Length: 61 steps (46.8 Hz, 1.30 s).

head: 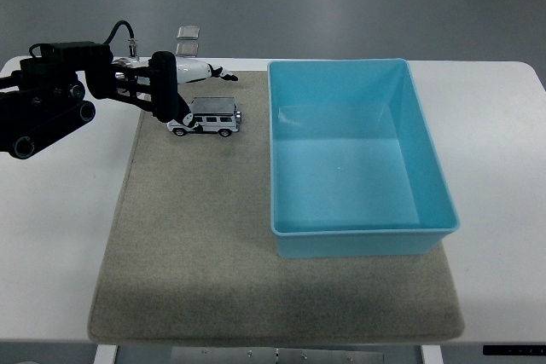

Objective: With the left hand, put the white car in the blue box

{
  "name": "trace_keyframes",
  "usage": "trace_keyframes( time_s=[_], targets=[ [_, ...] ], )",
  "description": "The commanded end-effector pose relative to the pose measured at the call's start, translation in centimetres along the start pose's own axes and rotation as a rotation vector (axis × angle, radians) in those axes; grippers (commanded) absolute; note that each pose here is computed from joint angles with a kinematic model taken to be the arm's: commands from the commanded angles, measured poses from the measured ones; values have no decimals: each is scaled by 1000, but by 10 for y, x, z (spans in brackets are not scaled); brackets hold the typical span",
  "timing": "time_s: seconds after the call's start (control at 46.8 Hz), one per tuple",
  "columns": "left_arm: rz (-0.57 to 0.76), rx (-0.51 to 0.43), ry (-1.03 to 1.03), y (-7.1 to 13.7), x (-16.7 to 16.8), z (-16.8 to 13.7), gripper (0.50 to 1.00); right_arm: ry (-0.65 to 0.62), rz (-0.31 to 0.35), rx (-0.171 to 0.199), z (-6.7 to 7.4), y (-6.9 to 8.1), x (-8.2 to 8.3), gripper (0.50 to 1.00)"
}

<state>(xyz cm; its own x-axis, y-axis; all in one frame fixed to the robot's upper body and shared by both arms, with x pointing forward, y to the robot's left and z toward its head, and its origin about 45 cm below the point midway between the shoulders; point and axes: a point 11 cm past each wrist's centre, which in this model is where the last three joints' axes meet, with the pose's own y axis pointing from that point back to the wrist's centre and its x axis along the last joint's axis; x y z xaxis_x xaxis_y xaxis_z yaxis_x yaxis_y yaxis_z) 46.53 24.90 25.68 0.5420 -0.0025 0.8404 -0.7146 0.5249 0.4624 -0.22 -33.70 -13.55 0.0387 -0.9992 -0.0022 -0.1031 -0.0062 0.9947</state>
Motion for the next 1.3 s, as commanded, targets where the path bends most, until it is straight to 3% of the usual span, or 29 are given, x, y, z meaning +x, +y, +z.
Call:
trace_keyframes(
  time_s=[0.0,0.192,0.321,0.406,0.47,0.662,0.769,0.833,0.897,1.282],
  targets=[
    [-7,-7,4,-2,-3,2,926,0,0,0,0,0,0,936],
    [-15,9,11,-2,-5,-2,930,0,0,0,0,0,0,936],
    [-18,15,14,-2,-6,-4,898,0,0,0,0,0,0,936],
    [-19,12,13,-3,-6,-3,846,0,0,0,0,0,0,936],
    [-20,9,14,-4,-7,-2,778,0,0,0,0,0,0,936],
    [-23,0,14,-7,-8,2,733,0,0,0,0,0,0,936],
    [-24,-1,14,-7,-8,3,622,0,0,0,0,0,0,936],
    [-22,0,14,-7,-8,2,585,0,0,0,0,0,0,936],
    [-22,-3,14,-7,-8,3,504,0,0,0,0,0,0,936],
    [-22,-19,11,-7,-6,6,500,0,0,0,0,0,0,936]
  ],
)
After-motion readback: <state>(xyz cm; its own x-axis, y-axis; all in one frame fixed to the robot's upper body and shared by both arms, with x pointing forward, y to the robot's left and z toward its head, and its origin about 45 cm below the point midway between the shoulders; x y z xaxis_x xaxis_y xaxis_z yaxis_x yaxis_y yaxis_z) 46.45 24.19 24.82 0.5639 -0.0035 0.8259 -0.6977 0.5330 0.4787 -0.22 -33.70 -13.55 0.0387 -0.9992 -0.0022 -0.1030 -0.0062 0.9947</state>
